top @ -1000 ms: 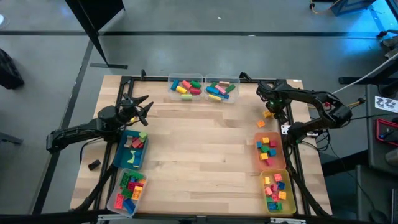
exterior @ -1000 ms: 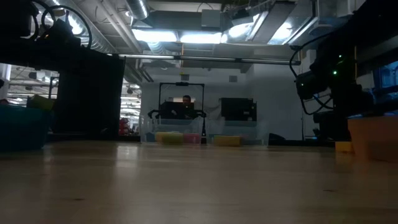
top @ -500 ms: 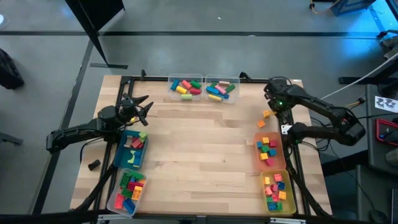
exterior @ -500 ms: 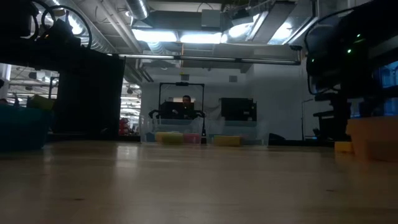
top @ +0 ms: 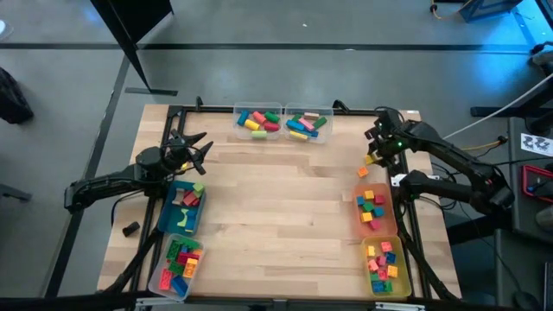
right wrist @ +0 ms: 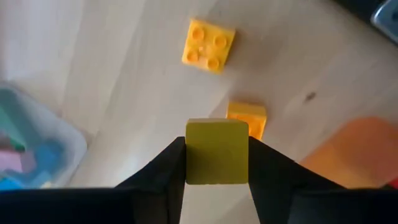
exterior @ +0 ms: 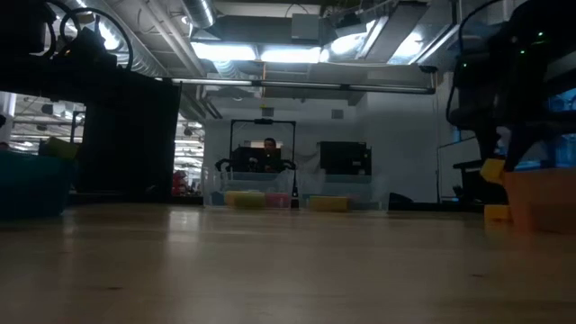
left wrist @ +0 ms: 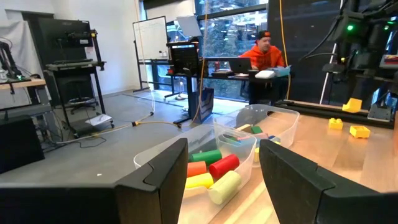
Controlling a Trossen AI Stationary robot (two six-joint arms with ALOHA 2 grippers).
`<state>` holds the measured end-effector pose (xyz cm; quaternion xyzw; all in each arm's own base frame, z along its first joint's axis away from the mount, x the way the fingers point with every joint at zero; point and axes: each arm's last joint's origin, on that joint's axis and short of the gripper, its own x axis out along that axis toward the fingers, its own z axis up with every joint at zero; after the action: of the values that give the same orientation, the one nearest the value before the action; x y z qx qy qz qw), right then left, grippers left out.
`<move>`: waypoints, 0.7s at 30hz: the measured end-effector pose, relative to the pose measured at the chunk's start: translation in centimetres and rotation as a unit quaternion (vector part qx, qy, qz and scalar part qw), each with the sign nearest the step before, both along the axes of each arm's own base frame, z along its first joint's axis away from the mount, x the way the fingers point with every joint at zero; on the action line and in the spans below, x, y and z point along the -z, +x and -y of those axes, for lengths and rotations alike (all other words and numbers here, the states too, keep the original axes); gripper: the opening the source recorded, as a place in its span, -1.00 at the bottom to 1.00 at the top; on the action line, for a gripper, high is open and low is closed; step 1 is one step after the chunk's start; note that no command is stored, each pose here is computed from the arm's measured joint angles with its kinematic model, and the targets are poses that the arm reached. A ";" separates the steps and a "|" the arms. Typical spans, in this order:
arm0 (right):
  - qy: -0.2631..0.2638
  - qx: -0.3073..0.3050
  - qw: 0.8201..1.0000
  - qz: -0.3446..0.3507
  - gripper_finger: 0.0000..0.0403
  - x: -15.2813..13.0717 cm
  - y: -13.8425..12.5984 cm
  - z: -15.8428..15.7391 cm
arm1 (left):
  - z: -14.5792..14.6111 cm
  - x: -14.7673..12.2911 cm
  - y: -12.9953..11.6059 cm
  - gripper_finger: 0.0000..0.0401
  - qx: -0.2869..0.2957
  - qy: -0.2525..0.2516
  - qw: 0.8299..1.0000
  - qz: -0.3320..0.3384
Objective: Sort blocks by size
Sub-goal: Put the yellow block into the orange bin
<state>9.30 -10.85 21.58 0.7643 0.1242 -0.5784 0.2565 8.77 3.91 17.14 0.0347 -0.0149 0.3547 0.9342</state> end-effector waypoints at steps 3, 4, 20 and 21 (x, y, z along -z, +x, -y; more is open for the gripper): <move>0.011 -0.008 1.000 0.023 -0.25 -0.1 0.1 -0.1 | 0.0 0.0 0.0 -0.08 0.000 0.000 1.000 0.000; 0.016 -0.012 0.999 0.031 -0.24 -0.1 0.2 -0.1 | 0.0 0.0 0.0 -0.08 0.000 0.000 1.000 0.000; 0.007 -0.159 0.983 0.090 -0.26 -0.5 3.2 -2.2 | 0.0 0.0 0.0 -0.08 0.000 0.000 1.000 0.000; 0.009 -0.172 0.981 0.093 -0.25 -0.5 3.4 -2.5 | 0.0 0.0 0.0 -0.08 0.000 0.000 1.000 0.000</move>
<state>12.73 -8.30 22.06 0.7844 0.2348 -0.4508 0.3554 8.77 3.91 17.15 0.0347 -0.0151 0.3547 0.9342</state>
